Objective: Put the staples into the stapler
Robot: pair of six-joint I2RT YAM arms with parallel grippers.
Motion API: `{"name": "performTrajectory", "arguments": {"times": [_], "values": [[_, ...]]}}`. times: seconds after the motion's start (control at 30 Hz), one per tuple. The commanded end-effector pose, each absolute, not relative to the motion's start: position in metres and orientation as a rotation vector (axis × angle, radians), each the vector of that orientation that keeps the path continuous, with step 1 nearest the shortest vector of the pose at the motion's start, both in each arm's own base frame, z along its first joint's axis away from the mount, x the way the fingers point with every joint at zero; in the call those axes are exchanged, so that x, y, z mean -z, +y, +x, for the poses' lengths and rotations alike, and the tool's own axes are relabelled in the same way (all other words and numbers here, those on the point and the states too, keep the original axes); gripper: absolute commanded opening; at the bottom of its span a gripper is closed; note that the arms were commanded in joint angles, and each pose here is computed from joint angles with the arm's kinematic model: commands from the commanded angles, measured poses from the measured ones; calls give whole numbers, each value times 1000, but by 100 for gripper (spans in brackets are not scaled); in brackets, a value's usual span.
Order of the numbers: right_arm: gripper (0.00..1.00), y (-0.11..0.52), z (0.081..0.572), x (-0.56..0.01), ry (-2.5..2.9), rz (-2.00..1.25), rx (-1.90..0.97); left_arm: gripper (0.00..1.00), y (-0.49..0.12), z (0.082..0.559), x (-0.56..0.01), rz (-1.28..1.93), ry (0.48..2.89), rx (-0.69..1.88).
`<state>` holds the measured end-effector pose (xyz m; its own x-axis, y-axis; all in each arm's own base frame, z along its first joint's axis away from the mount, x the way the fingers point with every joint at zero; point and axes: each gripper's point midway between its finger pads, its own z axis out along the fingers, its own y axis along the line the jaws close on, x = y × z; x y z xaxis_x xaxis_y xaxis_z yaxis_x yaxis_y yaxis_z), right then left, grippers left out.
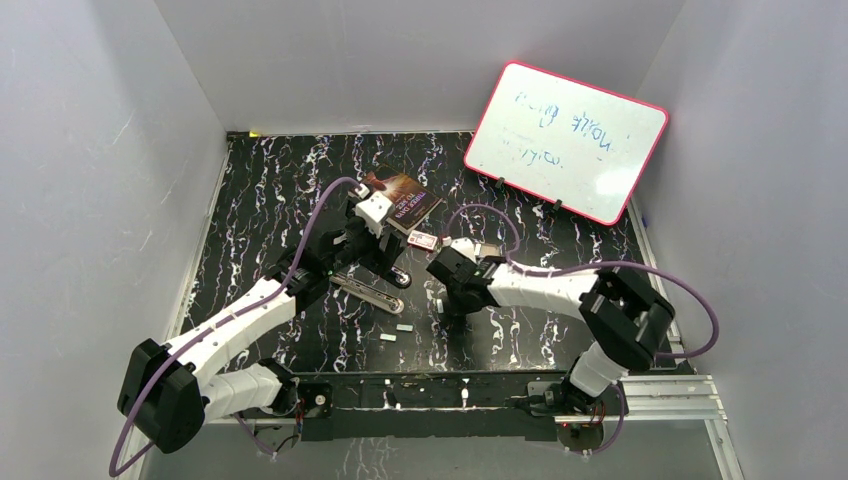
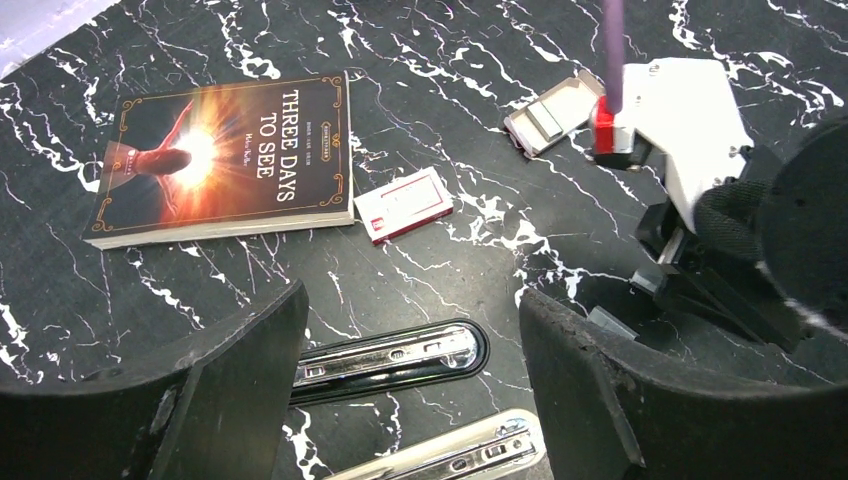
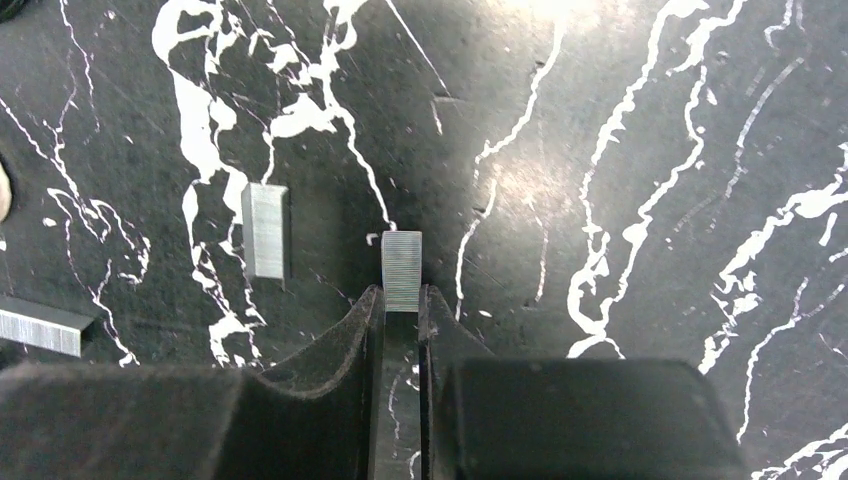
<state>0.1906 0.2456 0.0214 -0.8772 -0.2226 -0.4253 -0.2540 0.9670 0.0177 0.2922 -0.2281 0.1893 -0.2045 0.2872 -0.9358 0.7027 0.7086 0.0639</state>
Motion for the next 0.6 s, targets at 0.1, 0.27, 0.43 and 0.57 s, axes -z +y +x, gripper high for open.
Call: {"name": "performTrajectory", "arguments": {"times": [0.1,0.27,0.43,0.57], "values": [[0,270,212,-99,2361,-328,-431,79,-226,294,-244,641,1680,515],[0,282,214,-172,1975,-314,-755,80,-224,277,-273,559,1572,614],[0,274,199,-228,1558,-347,-952,81,-236,250,-299,634,1432,753],[0,261,182,-229,1374,-397,-986,80,-253,225,-316,762,1317,874]]}}
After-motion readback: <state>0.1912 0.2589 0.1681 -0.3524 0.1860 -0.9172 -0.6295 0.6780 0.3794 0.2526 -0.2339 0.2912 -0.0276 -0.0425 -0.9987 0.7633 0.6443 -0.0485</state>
